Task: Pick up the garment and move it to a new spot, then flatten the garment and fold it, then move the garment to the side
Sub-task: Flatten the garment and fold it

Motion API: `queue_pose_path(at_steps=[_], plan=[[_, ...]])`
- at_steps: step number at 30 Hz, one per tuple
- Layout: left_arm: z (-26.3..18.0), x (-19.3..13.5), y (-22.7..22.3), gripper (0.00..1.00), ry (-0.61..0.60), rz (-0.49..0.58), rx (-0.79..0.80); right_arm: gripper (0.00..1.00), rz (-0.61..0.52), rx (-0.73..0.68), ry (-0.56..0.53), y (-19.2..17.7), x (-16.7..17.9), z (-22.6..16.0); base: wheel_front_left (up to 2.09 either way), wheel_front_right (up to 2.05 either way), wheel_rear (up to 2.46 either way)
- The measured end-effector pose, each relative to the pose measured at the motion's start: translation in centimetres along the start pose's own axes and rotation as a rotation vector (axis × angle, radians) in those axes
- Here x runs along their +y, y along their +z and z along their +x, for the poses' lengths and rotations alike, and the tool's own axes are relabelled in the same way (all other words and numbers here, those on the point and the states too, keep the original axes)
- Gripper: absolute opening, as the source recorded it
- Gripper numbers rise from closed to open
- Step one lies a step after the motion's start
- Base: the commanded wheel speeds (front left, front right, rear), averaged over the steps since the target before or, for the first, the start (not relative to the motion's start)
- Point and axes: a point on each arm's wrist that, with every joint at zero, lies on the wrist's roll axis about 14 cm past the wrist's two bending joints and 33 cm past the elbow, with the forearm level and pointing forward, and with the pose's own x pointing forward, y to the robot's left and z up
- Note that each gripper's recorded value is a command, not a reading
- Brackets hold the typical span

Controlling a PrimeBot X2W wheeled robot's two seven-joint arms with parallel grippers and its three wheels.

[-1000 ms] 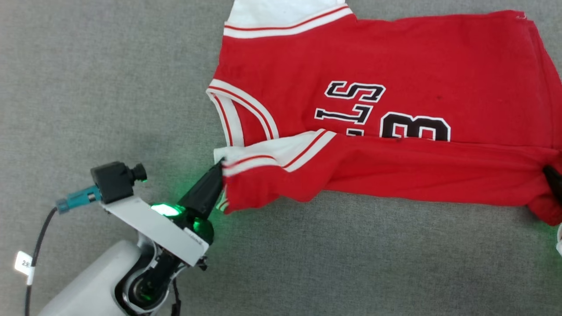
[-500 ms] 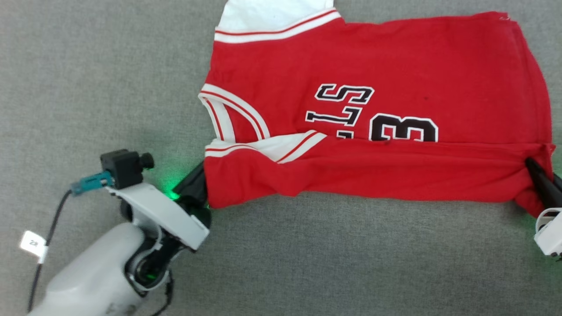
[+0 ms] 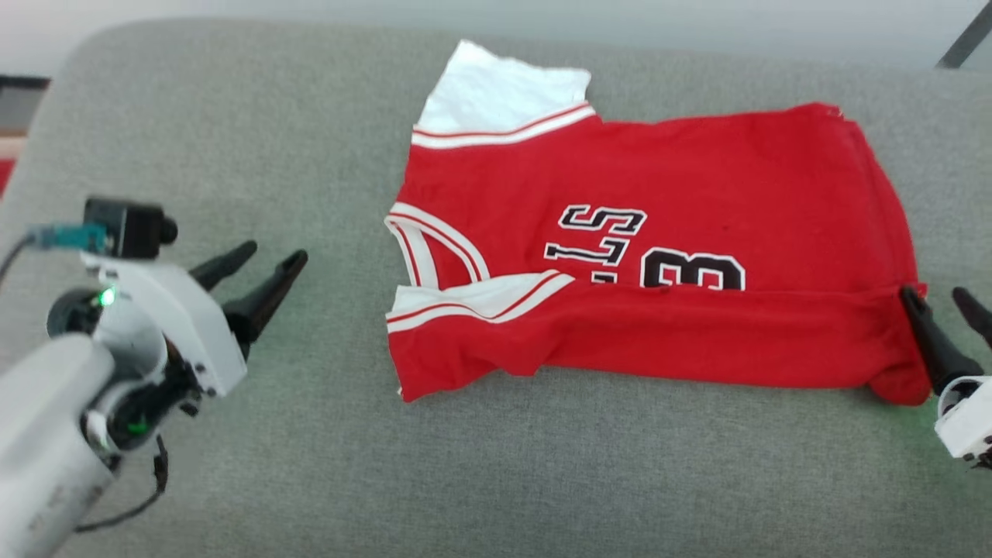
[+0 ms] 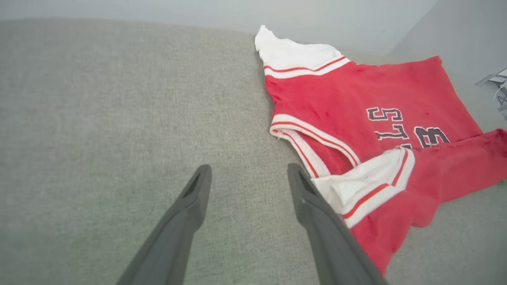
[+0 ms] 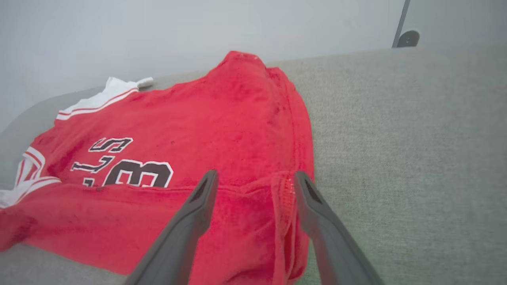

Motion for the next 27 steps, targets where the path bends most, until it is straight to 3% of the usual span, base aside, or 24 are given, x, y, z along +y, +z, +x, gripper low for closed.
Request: queue_pose_path(at_steps=[3, 10, 18, 27], plan=[[-0.9, -1.8, 0.7, 1.0, -0.029, -0.026, 0.089, 1.0, -0.005, -0.061, -0.004, 1.9, 0.0, -0.7, 0.0, 0.0, 0.0], [-3.5, -7.7, -5.0, 1.0, -0.144, -0.096, 0.515, 1.0, -0.006, -0.107, 0.0, 3.4, 0.2, -1.4, 0.0, 0.0, 0.0], [-0.6, -9.0, -6.8, 1.0, -0.157, -0.207, 0.595, 1.0, 0.003, -0.091, -0.032, 2.8, -0.9, -1.6, 0.0, 0.0, 0.0], [3.3, -8.1, -10.3, 1.0, -0.146, -0.342, 0.702, 1.0, 0.0, -0.091, -0.079, 2.8, -2.6, -1.8, 0.0, 0.0, 0.0]])
